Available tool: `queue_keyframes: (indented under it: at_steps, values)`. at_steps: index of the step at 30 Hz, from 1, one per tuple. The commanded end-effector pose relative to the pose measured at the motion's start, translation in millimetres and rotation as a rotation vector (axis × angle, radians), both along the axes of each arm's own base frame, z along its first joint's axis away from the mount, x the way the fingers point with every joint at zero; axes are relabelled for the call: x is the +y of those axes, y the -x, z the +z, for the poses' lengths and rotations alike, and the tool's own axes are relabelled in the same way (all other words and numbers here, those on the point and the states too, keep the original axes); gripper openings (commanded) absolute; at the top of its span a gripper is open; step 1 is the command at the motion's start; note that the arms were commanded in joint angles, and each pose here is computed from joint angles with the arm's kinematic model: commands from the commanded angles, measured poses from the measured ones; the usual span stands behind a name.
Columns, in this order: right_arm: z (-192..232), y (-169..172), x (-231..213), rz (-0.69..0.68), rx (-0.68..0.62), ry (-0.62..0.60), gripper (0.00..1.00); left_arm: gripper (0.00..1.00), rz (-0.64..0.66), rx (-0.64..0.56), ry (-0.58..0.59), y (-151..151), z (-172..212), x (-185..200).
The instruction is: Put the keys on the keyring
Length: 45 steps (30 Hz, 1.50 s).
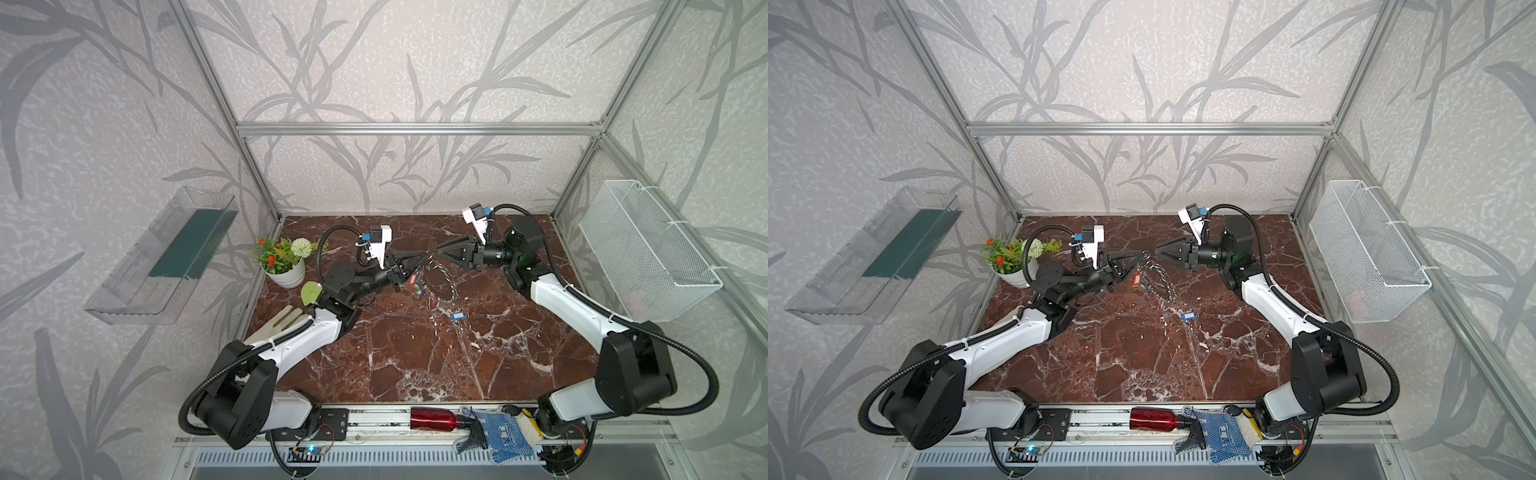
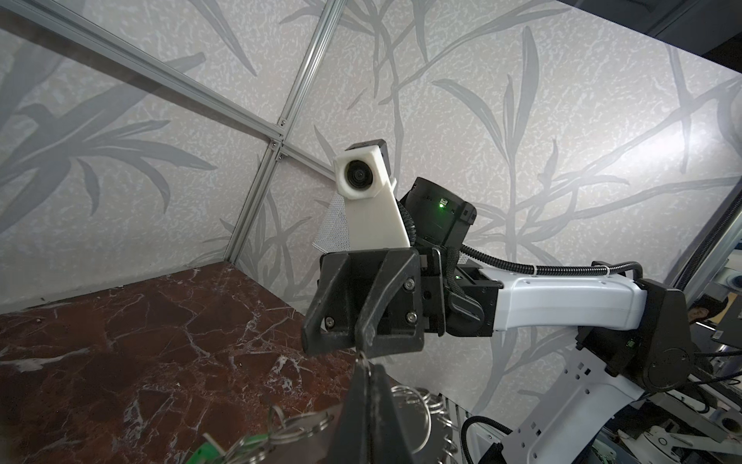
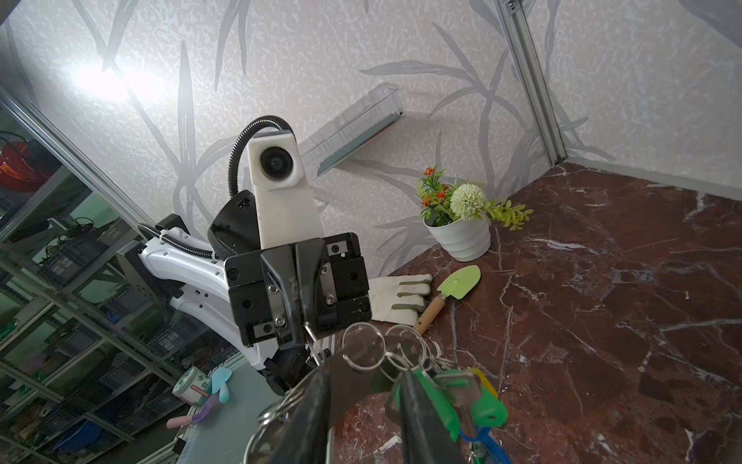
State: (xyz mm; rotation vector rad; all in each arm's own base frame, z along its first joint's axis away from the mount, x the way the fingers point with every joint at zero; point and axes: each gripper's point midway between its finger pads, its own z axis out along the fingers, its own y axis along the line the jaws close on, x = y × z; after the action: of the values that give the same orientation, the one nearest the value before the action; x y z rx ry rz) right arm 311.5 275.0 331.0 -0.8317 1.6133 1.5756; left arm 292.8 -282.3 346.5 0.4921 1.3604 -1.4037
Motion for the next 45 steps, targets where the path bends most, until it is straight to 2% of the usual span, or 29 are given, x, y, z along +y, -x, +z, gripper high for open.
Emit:
queue_keyframes:
  at_steps: [1,14,36,41,45]
  values:
    - [25,10,-2,0.015,-0.076,-0.032,0.33,0.00,-0.028,-0.122,0.072,11,42,3]
    - [22,22,13,0.093,-0.060,-0.034,0.31,0.00,-0.042,-0.122,0.074,13,43,2]
    - [18,23,16,0.124,-0.025,-0.046,0.17,0.00,-0.055,-0.116,0.055,11,38,-4]
    - [17,23,16,0.126,-0.022,-0.050,0.12,0.00,-0.054,-0.110,0.047,10,35,-5]
    - [16,20,16,0.121,-0.016,-0.050,0.00,0.00,-0.051,-0.090,0.034,8,28,-5]
